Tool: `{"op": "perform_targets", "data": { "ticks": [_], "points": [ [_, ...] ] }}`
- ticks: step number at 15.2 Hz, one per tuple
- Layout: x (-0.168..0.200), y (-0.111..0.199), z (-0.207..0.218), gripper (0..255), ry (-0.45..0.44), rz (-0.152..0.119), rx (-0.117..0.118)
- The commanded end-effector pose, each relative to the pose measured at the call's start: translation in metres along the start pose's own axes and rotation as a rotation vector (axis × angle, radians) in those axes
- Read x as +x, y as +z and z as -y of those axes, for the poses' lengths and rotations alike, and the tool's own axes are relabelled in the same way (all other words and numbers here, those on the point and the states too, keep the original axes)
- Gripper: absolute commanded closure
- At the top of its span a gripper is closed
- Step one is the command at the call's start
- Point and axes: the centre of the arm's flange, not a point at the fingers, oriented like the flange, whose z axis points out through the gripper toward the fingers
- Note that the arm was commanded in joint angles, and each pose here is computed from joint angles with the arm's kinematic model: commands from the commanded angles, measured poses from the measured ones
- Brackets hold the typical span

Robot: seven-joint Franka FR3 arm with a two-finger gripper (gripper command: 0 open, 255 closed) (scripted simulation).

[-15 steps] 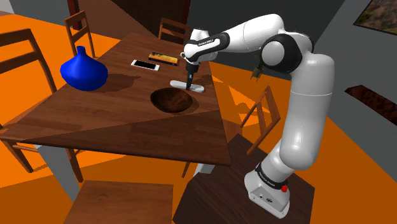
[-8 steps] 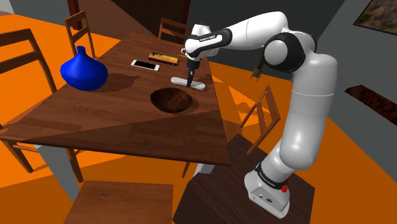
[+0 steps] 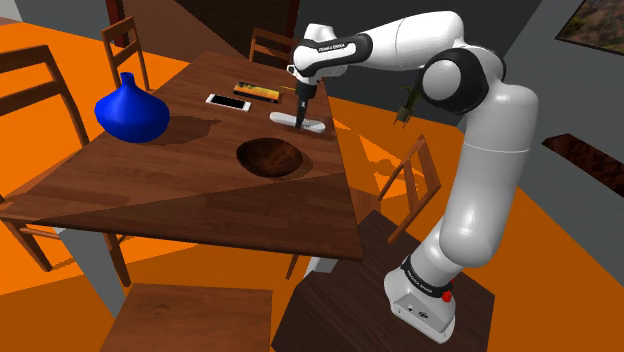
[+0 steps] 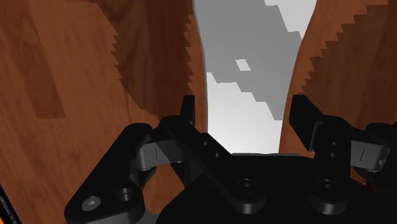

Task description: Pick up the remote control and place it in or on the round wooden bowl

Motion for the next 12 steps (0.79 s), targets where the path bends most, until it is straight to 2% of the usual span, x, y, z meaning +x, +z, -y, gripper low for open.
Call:
{"op": "perform_targets", "data": {
  "ticks": [1, 10, 12],
  "points": [
    [0.000, -0.011, -0.001, 255, 0.000, 0.000, 0.000],
    [-0.001, -0.058, -0.002, 255, 0.000, 0.000, 0.000],
    [0.007, -0.059, 0.023, 255, 0.000, 0.000, 0.000]
  ]
}}
